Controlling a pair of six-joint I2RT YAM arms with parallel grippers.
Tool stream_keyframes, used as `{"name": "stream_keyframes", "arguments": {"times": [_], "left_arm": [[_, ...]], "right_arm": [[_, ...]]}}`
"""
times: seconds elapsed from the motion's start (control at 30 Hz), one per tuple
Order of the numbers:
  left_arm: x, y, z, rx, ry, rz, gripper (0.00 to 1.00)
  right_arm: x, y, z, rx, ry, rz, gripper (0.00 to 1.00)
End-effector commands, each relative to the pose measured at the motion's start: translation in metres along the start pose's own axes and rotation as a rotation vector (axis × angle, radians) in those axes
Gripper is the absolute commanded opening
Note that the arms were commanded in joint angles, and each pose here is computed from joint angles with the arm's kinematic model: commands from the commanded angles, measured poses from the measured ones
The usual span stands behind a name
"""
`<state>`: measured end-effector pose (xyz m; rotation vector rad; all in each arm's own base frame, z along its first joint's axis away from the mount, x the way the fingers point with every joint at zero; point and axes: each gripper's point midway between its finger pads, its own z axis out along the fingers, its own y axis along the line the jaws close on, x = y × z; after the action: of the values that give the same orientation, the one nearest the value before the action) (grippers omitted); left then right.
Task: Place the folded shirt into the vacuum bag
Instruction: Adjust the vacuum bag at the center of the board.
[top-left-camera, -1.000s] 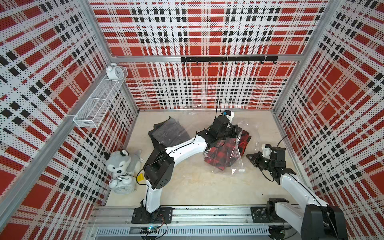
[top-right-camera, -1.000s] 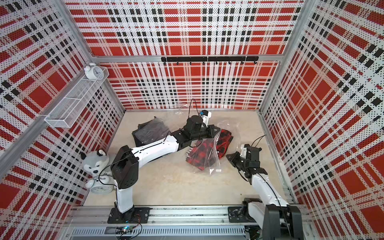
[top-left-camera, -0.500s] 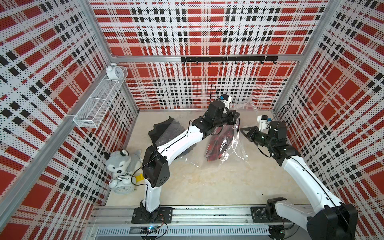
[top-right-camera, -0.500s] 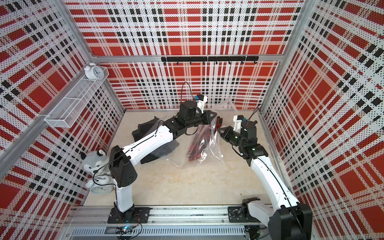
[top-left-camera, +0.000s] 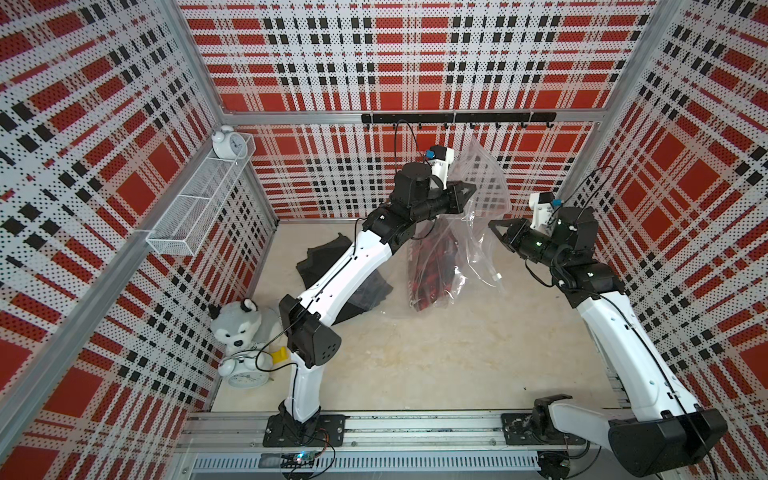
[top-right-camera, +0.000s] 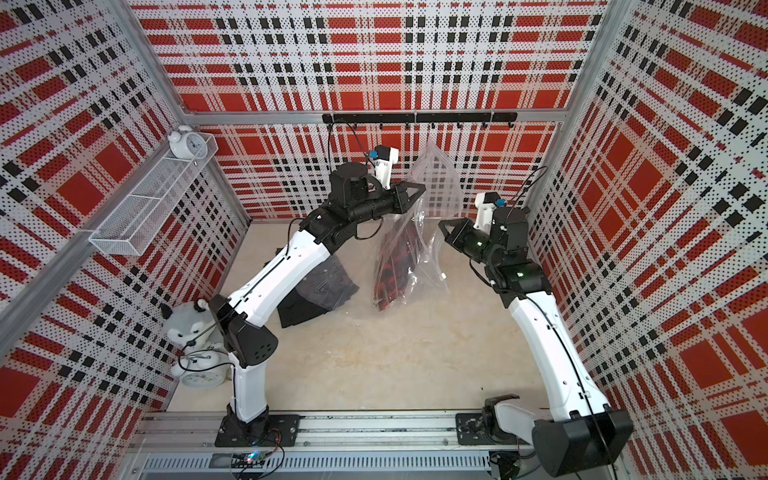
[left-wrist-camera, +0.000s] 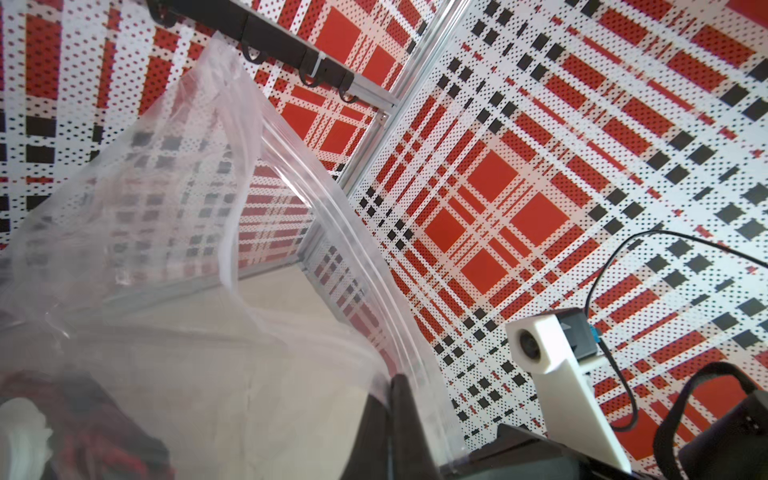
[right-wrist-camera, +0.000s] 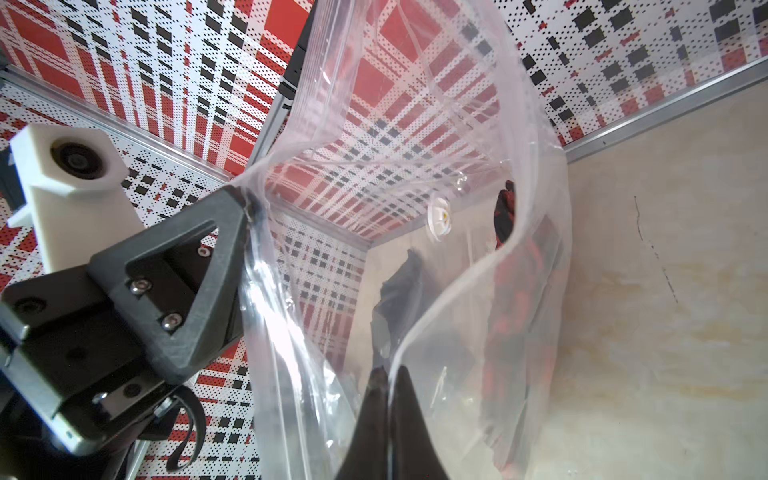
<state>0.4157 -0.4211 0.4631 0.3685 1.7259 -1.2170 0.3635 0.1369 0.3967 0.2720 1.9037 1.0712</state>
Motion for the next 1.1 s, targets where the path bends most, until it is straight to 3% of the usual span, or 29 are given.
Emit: {"name": "stream_keyframes", "arguments": {"times": [0.0, 0.33, 0.67, 1.07], "left_arm": [[-0.017, -0.028, 0.000, 0.089, -0.044, 0.021, 0.00], [-0.033, -0.058, 0.001, 0.172, -0.106, 0.008, 0.00], [-0.077, -0.108, -0.030, 0.343, -0.252, 0.046, 0.00], [-0.096, -0.123, -0.043, 0.448, -0.327, 0.032, 0.00]], "right_arm": [[-0.004, 0.005, -0.006, 0.024, -0.006, -0.027, 0.00], [-0.025, 0.020, -0.035, -0.008, -0.057, -0.036, 0.00], [-0.052, 0.064, -0.056, -0.121, -0.106, -0.056, 0.00], [-0.069, 0.096, -0.066, -0.211, -0.130, -0.065, 0.00]]}}
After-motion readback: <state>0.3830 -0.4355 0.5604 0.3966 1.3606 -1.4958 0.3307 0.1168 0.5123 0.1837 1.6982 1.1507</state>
